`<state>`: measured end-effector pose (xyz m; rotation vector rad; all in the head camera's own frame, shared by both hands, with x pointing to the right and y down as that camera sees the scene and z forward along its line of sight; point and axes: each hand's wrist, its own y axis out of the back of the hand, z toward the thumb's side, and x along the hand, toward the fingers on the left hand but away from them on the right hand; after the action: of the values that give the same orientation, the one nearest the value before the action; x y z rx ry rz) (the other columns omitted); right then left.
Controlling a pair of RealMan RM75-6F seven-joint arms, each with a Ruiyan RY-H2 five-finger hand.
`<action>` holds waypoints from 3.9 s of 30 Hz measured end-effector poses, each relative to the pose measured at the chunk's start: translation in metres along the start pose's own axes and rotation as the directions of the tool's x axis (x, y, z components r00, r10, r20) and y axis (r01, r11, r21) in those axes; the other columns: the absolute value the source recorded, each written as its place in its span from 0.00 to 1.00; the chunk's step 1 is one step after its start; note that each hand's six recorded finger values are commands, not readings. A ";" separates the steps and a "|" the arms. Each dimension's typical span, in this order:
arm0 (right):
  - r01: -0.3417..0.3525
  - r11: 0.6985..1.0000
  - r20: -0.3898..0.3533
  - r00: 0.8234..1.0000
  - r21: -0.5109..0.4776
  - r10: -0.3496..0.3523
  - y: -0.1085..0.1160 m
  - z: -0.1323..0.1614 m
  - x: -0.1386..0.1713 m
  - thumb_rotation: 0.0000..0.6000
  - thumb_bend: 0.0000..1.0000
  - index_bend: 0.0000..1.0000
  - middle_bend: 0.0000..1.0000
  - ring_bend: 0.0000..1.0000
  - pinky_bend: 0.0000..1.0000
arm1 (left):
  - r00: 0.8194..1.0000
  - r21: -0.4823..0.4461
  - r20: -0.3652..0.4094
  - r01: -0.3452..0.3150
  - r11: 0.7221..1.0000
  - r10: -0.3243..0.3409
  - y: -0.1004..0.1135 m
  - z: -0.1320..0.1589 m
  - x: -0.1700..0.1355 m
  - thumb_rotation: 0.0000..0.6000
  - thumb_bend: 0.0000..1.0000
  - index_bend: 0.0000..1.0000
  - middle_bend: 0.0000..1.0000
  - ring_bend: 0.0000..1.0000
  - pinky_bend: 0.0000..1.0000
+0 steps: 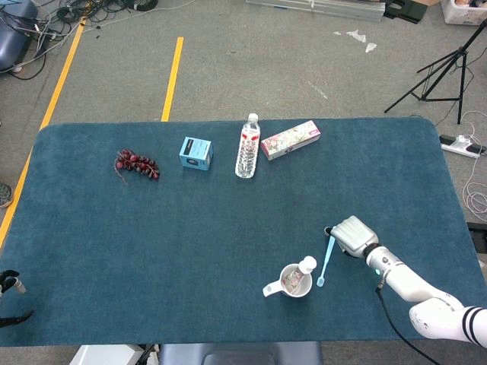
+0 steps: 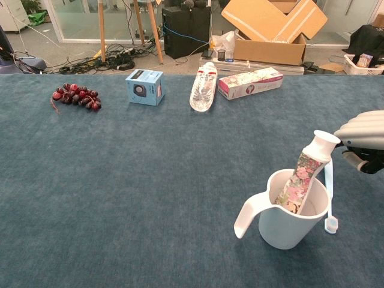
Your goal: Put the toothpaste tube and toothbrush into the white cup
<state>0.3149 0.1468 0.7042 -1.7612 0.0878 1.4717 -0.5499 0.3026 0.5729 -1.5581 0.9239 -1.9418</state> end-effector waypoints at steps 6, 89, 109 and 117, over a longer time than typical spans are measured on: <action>-0.013 1.000 0.003 1.000 -0.003 0.013 -0.005 -0.002 -0.001 1.00 0.77 0.29 1.00 0.88 0.91 | 1.000 0.000 0.000 0.000 1.000 0.000 0.000 0.000 0.000 1.00 0.00 0.49 0.27 0.21 0.29; 0.283 0.959 -0.176 0.945 0.018 -0.276 -0.032 0.021 0.020 1.00 0.12 0.46 0.00 0.00 0.11 | 1.000 0.001 -0.004 0.013 1.000 -0.013 -0.003 0.000 0.001 1.00 0.00 0.49 0.27 0.21 0.29; 0.253 0.968 -0.190 0.950 0.009 -0.246 -0.035 0.031 0.009 1.00 0.21 0.46 0.00 0.00 0.11 | 1.000 0.000 -0.006 0.013 1.000 -0.013 -0.003 -0.001 0.001 1.00 0.00 0.49 0.27 0.21 0.29; 0.246 0.969 -0.189 0.952 0.010 -0.240 -0.038 0.032 0.008 1.00 0.21 0.46 0.00 0.00 0.11 | 1.000 0.000 -0.007 0.012 1.000 -0.012 -0.002 -0.001 0.001 1.00 0.00 0.49 0.27 0.21 0.29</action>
<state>0.3123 0.1948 0.7177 -1.8088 -0.0085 1.1217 -0.5512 0.3039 0.5751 -1.5619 0.9193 -1.9563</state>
